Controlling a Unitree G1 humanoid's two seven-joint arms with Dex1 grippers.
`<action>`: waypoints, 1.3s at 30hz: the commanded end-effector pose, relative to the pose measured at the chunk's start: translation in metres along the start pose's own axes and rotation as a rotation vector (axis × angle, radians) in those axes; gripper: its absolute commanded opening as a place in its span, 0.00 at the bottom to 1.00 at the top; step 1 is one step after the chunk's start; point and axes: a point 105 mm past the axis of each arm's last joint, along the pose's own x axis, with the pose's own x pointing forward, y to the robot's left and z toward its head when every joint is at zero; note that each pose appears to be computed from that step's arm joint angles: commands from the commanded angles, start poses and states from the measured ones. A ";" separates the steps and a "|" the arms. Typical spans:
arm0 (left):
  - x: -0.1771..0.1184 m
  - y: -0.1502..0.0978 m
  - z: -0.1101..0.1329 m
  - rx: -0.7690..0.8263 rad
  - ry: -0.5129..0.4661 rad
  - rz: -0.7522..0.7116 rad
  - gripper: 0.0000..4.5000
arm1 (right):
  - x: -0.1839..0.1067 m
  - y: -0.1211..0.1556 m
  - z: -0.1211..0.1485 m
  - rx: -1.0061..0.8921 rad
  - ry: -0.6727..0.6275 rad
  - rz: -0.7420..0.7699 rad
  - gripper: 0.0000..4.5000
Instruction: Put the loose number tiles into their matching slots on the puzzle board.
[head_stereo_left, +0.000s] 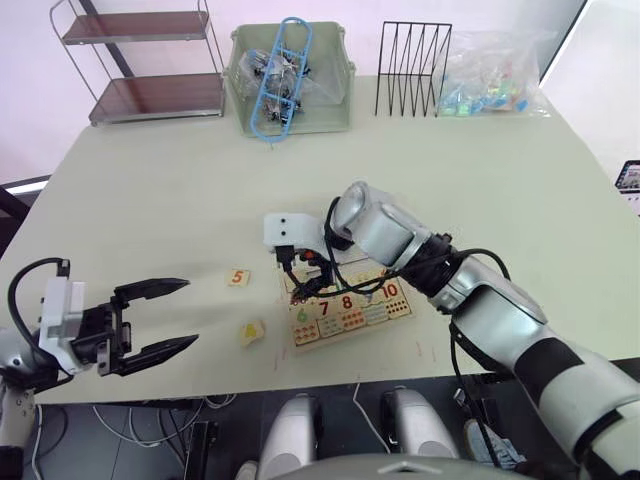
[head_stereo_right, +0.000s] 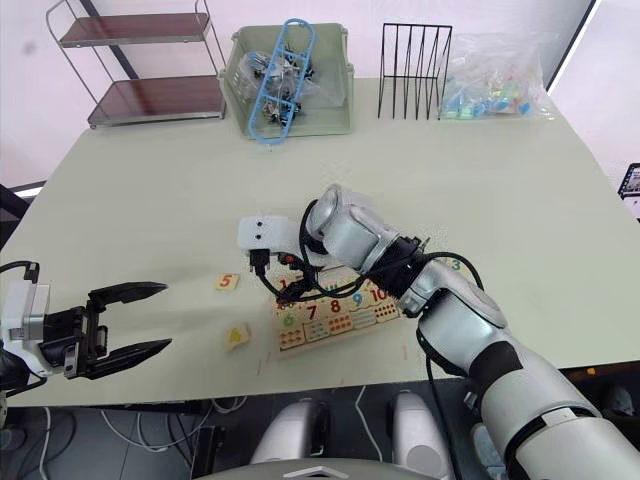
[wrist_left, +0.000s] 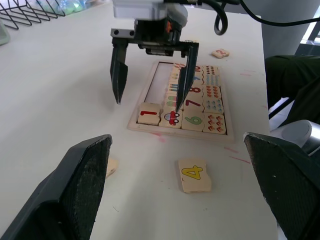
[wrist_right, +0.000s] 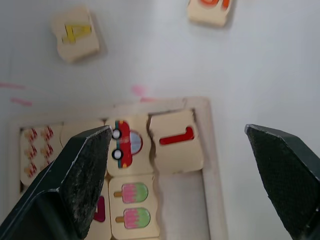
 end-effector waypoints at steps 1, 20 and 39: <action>-0.003 0.002 0.008 0.046 -0.008 0.012 1.00 | -0.014 -0.007 0.018 -0.011 -0.098 -0.041 0.99; -0.005 0.003 0.007 0.052 -0.012 0.018 1.00 | -0.010 -0.014 0.000 -0.048 -0.407 -0.118 0.01; -0.005 0.005 0.003 0.057 -0.015 0.020 1.00 | 0.007 -0.011 -0.025 -0.113 -0.355 -0.110 0.01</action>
